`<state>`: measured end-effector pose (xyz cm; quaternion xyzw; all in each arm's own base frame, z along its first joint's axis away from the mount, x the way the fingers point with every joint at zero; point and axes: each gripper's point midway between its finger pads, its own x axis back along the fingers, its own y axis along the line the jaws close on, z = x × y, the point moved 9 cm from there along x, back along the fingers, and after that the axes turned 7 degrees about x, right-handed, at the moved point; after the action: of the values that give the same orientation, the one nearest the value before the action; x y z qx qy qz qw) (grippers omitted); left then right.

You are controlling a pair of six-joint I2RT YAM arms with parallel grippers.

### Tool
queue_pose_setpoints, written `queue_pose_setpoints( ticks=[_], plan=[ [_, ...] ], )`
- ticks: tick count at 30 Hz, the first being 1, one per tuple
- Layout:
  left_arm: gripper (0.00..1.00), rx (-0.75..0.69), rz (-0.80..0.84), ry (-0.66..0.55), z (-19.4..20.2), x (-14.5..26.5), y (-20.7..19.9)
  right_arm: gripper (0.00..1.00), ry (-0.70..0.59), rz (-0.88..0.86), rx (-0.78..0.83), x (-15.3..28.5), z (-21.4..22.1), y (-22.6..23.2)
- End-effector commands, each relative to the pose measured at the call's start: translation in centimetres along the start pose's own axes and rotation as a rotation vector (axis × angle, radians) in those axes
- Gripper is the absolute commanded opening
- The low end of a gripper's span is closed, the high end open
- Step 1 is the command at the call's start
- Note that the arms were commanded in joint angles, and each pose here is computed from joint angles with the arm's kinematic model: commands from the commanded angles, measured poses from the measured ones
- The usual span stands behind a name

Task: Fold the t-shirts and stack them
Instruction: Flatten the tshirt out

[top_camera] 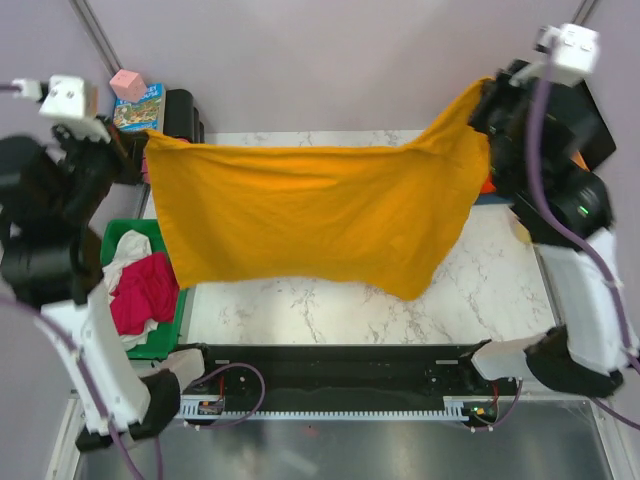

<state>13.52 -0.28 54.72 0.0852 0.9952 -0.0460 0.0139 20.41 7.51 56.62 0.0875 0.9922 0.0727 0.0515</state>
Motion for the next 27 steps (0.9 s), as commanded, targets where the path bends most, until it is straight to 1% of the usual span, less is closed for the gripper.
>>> queue_pose_setpoints(
  ticks=[1,2,4,5,6,7,8,9,10,11,12,13,15,16,18,19,21,22,23,24,25,26,27],
  plan=[
    [0.02,0.038,-0.016,0.212,5.3,-10.2,4.9,0.00,0.082,0.031,0.028,-7.2,3.8,2.1],
    [0.02,0.030,-0.022,0.200,5.4,-11.4,5.4,0.00,0.122,0.047,0.041,-9.5,5.7,3.1],
    [0.02,0.038,-0.032,0.206,6.1,-13.6,6.5,0.00,0.122,0.064,0.030,-11.9,6.1,3.4],
    [0.02,0.054,-0.046,0.240,7.1,-15.7,7.5,0.00,0.157,0.074,0.058,-14.1,8.1,4.4],
    [0.02,0.064,-0.046,0.233,7.1,-16.8,7.9,0.00,0.120,0.072,0.036,-14.7,7.1,4.6],
    [0.02,0.066,-0.046,0.207,6.3,-17.4,8.0,0.00,0.108,0.068,0.033,-15.4,7.0,5.0],
    [0.02,0.082,-0.053,0.222,6.9,-19.0,8.7,0.00,0.115,0.060,0.043,-16.6,7.9,5.7],
    [0.02,0.088,-0.048,0.198,6.3,-19.5,8.7,0.00,0.065,0.044,0.019,-16.7,6.6,6.0],
    [0.02,0.097,-0.047,0.152,4.9,-19.8,8.6,0.00,0.047,0.024,0.009,-16.9,6.2,6.3],
    [0.02,0.107,-0.052,0.148,4.9,-20.7,8.9,0.00,0.031,0.013,0.003,-17.1,5.9,6.5],
    [0.02,0.121,-0.049,0.131,4.3,-21.0,8.9,0.00,-0.013,0.001,-0.015,-16.9,4.7,6.5],
    [0.02,0.104,-0.039,0.066,2.1,-20.5,8.5,0.00,-0.030,-0.008,-0.020,-16.8,4.3,6.6],
    [0.02,0.101,-0.035,0.025,0.9,-20.7,8.3,0.00,-0.068,-0.023,-0.041,-16.2,2.9,6.4],
    [0.02,0.086,-0.030,-0.008,-0.2,-20.1,8.0,0.00,-0.068,-0.024,-0.040,-16.0,2.7,6.3],
    [0.02,0.064,-0.031,-0.033,-1.1,-18.9,7.5,0.00,-0.057,-0.033,-0.038,-15.1,2.6,5.8],
    [0.02,0.062,-0.038,-0.031,-1.1,-18.4,7.4,0.00,-0.067,-0.037,-0.046,-14.0,1.7,5.3],
    [0.02,0.059,-0.030,-0.019,-0.9,-16.6,6.6,0.00,-0.020,-0.035,-0.019,-13.5,2.9,5.1],
    [0.02,0.061,-0.024,-0.008,-0.6,-15.8,6.3,0.00,-0.034,-0.041,-0.020,-12.0,2.0,4.5],
    [0.02,0.065,-0.022,0.001,-0.3,-15.1,6.0,0.00,-0.006,-0.035,0.004,-11.7,2.9,4.4],
    [0.02,0.062,-0.019,0.000,-0.1,-13.1,5.2,0.00,-0.004,-0.036,0.014,-10.7,2.9,4.5],
    [0.02,0.062,-0.013,0.000,0.1,-12.1,4.8,0.00,-0.034,-0.037,0.016,-8.8,1.5,3.6],
    [0.02,0.051,-0.010,-0.011,0.0,-10.8,4.2,0.00,-0.022,-0.051,0.031,-7.9,1.9,3.8],
    [0.02,0.057,-0.012,0.007,0.8,-10.1,4.0,0.00,-0.040,-0.047,0.031,-6.9,1.2,3.4]
  ],
)
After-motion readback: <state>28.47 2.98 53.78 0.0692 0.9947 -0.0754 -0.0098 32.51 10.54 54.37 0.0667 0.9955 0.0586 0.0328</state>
